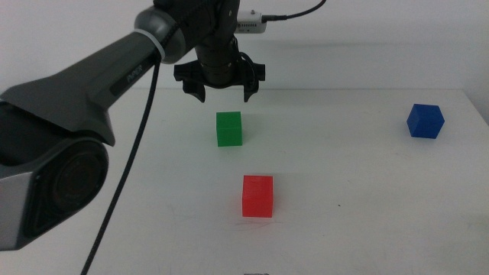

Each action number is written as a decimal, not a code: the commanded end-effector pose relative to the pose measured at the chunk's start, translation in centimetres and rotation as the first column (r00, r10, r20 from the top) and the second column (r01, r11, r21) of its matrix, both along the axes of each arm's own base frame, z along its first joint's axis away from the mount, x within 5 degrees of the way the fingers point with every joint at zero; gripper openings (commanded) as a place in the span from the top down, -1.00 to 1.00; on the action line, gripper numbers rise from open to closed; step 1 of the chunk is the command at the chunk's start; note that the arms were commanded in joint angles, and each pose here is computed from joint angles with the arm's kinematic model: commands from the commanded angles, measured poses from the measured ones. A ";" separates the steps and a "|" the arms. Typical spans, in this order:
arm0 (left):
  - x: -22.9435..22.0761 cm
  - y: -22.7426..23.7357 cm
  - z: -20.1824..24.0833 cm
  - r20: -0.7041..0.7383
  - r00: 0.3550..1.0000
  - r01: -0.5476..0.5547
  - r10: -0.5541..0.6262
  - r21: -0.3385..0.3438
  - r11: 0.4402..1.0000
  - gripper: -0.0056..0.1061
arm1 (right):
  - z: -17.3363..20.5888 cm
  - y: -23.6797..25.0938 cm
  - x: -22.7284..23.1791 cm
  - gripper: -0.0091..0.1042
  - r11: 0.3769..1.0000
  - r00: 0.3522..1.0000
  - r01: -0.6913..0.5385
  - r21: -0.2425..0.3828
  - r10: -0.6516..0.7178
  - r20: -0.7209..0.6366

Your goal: Stack red cubes first, then green, then blue cubes in a specific spot.

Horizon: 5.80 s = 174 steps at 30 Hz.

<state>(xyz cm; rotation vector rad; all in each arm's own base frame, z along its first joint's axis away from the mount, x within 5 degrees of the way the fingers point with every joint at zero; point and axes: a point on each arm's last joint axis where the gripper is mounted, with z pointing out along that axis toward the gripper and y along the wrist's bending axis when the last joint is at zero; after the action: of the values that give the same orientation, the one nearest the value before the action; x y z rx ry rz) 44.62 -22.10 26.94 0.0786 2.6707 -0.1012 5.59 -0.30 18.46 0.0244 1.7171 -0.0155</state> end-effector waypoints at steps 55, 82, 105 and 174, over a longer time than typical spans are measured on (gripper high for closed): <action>1.4 0.0 -0.2 0.053 0.997 -0.046 0.050 -0.082 0.996 0.47 | 1.4 0.1 -0.2 -0.82 1.000 0.993 -0.008 -0.025 0.011 0.115; -17.0 -0.7 7.7 0.169 0.985 0.064 -0.042 -0.124 0.990 0.47 | 1.4 0.1 -0.2 -0.82 1.000 0.993 -0.008 -0.025 0.011 0.115; -14.5 -5.0 1.0 0.102 0.991 0.102 -0.090 -0.118 0.988 0.47 | 1.4 0.1 -0.2 -0.82 1.000 0.993 -0.008 -0.025 0.011 0.115; -14.7 -4.2 3.2 0.203 0.968 0.165 -0.147 -0.075 0.984 -0.75 | 1.4 0.1 -0.2 -0.82 1.000 0.993 -0.008 -0.025 0.011 0.115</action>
<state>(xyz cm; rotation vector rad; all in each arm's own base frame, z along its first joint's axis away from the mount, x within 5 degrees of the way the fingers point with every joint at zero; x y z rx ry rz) 30.74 -26.99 25.25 0.2313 2.5889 -0.1581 5.59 -0.30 18.46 0.0244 1.7171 -0.0155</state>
